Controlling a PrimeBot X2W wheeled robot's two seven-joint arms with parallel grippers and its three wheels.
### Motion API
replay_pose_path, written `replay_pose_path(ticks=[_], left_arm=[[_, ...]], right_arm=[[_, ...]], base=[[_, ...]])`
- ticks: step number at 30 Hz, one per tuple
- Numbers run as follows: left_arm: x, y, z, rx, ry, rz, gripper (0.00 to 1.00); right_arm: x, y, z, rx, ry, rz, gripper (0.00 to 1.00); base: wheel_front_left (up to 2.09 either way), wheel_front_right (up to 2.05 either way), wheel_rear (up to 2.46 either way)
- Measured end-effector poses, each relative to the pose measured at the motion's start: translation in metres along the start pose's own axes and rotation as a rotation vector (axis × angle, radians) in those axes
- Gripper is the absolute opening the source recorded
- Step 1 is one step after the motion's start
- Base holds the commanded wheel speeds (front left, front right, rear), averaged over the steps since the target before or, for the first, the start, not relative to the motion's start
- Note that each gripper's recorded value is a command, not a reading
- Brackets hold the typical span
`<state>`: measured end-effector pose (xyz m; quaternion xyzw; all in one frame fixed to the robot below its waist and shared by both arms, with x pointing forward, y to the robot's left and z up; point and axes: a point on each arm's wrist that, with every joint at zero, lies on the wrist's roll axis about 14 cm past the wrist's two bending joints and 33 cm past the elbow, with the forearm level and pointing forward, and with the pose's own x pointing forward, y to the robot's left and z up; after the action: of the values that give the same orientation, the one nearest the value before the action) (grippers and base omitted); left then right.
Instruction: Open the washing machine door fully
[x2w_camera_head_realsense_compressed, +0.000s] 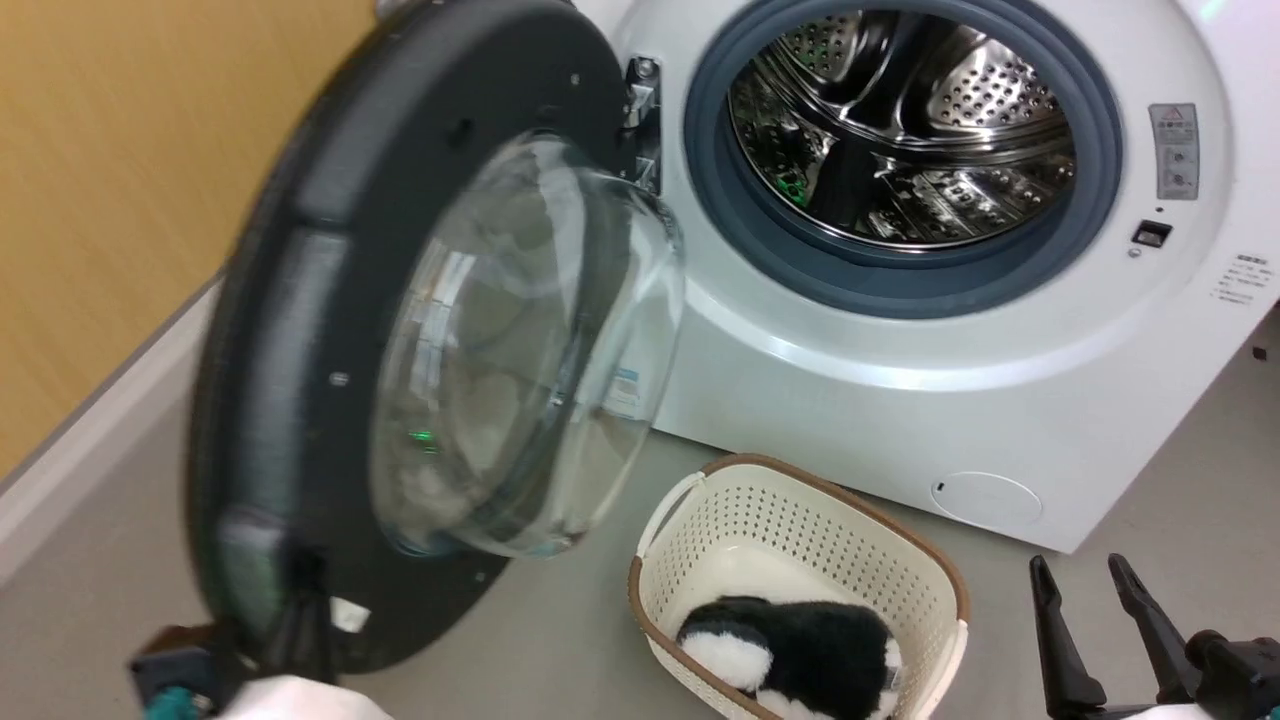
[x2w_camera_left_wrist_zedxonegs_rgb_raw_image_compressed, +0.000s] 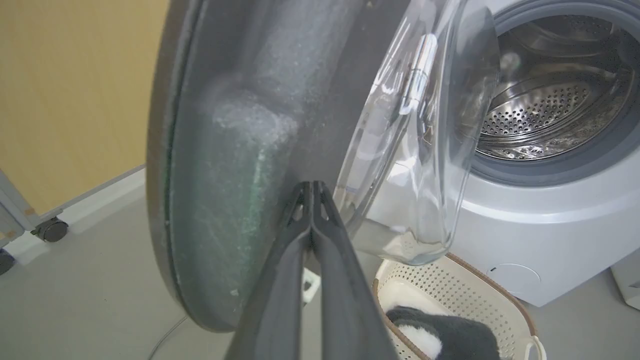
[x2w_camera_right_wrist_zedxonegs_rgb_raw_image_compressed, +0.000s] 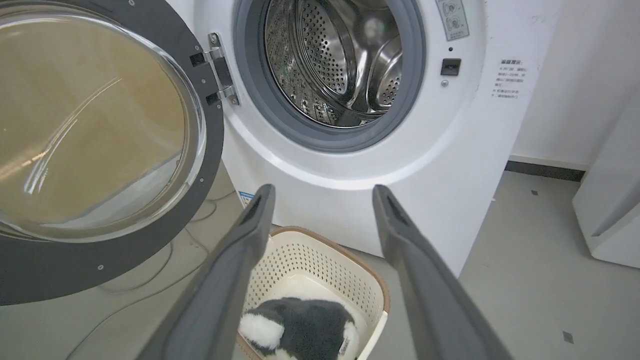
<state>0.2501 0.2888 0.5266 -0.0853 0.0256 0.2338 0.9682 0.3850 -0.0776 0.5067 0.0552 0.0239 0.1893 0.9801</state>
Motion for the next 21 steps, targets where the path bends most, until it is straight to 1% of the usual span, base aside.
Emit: replay_pose_path(ticks=[2, 7, 14, 21], left_arm=[[0.008, 0.01, 0.002, -0.008, -0.011, 0.023, 0.0], [0.026, 0.029, 0.008, 0.01, -0.032, 0.056, 0.0], [0.052, 0.064, 0.017, 0.021, -0.059, 0.114, 0.0], [0.078, 0.091, 0.023, 0.042, -0.077, 0.148, 0.0]], right_arm=[[-0.001, -0.002, -0.001, 0.003, 0.0, -0.007, 1.0], [-0.004, -0.006, -0.005, 0.032, 0.01, -0.021, 1.0], [-0.005, -0.01, -0.007, 0.033, 0.015, -0.033, 1.0], [-0.005, -0.011, -0.009, 0.029, 0.019, -0.036, 1.0]], base=[[0.0, 0.0, 0.0], [0.0, 0.0, 0.0], [0.0, 0.0, 0.0], [0.0, 0.0, 0.0]])
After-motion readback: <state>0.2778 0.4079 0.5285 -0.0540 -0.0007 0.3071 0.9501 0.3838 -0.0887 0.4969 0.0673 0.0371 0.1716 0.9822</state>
